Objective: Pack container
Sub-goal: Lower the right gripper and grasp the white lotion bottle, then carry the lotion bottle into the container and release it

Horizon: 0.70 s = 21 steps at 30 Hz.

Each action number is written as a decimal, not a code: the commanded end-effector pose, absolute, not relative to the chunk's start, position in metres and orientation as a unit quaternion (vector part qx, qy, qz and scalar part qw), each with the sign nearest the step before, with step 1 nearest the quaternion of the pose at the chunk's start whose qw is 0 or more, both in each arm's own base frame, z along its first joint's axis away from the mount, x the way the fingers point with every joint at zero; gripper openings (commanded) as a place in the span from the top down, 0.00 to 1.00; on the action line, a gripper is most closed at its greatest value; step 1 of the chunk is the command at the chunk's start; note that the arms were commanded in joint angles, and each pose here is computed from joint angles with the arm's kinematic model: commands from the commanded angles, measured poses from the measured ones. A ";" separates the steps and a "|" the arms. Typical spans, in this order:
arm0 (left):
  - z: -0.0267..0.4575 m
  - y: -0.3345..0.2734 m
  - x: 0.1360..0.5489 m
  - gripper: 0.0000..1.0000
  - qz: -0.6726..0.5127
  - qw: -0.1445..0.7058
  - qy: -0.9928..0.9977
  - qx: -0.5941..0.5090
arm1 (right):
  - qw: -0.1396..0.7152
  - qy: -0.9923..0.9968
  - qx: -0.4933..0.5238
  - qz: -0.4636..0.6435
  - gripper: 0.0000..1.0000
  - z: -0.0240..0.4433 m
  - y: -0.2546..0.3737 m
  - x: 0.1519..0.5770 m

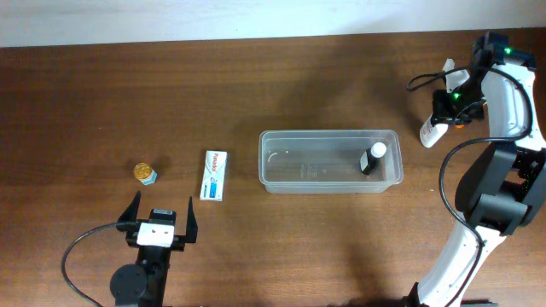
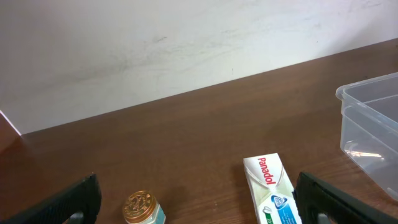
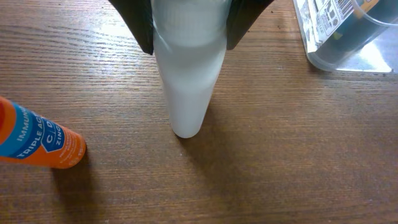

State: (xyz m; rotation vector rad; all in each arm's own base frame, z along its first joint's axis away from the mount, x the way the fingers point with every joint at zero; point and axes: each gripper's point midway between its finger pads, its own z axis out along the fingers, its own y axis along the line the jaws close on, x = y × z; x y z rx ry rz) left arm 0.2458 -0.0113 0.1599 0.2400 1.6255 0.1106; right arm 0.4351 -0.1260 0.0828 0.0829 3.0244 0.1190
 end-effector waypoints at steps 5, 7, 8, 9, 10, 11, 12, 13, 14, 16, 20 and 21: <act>0.159 -0.009 0.246 0.01 0.059 0.679 0.723 0.108 | 0.058 0.996 0.048 0.053 0.85 0.117 -0.119 0.431; 0.159 -0.009 0.246 0.01 0.059 0.679 0.723 0.108 | 0.062 0.995 0.059 0.057 0.85 0.134 -0.115 0.429; 0.159 -0.009 0.246 0.01 0.059 0.679 0.723 0.108 | 0.066 0.994 0.058 0.062 0.85 0.143 -0.112 0.428; 0.159 -0.009 0.246 0.01 0.059 0.679 0.723 0.108 | 0.070 0.994 0.059 0.065 0.85 0.154 -0.109 0.427; 0.159 -0.009 0.246 0.01 0.059 0.679 0.723 0.108 | 0.074 0.993 0.059 0.066 0.85 0.163 -0.106 0.426; 0.159 -0.009 0.246 0.01 0.059 0.679 0.723 0.108 | 0.078 0.993 0.057 0.067 0.85 0.175 -0.101 0.424; 0.159 -0.009 0.246 0.01 0.059 0.679 0.723 0.108 | 0.080 0.993 0.053 0.068 0.85 0.183 -0.097 0.422; 0.159 -0.009 0.246 0.01 0.059 0.679 0.723 0.108 | 0.082 0.993 0.049 0.068 0.85 0.192 -0.092 0.419; 0.159 -0.009 0.246 0.01 0.059 0.679 0.723 0.108 | 0.082 0.993 0.043 0.068 0.85 0.201 -0.086 0.416; 0.159 -0.009 0.246 0.01 0.059 0.679 0.723 0.108 | 0.081 0.994 0.032 0.069 0.84 0.215 -0.074 0.411; 0.159 -0.009 0.246 0.01 0.059 0.679 0.723 0.108 | 0.109 0.991 0.029 0.067 0.85 0.238 -0.049 0.410; 0.159 -0.009 0.246 0.01 0.059 0.679 0.723 0.108 | 0.114 0.991 0.028 0.067 0.85 0.244 -0.041 0.409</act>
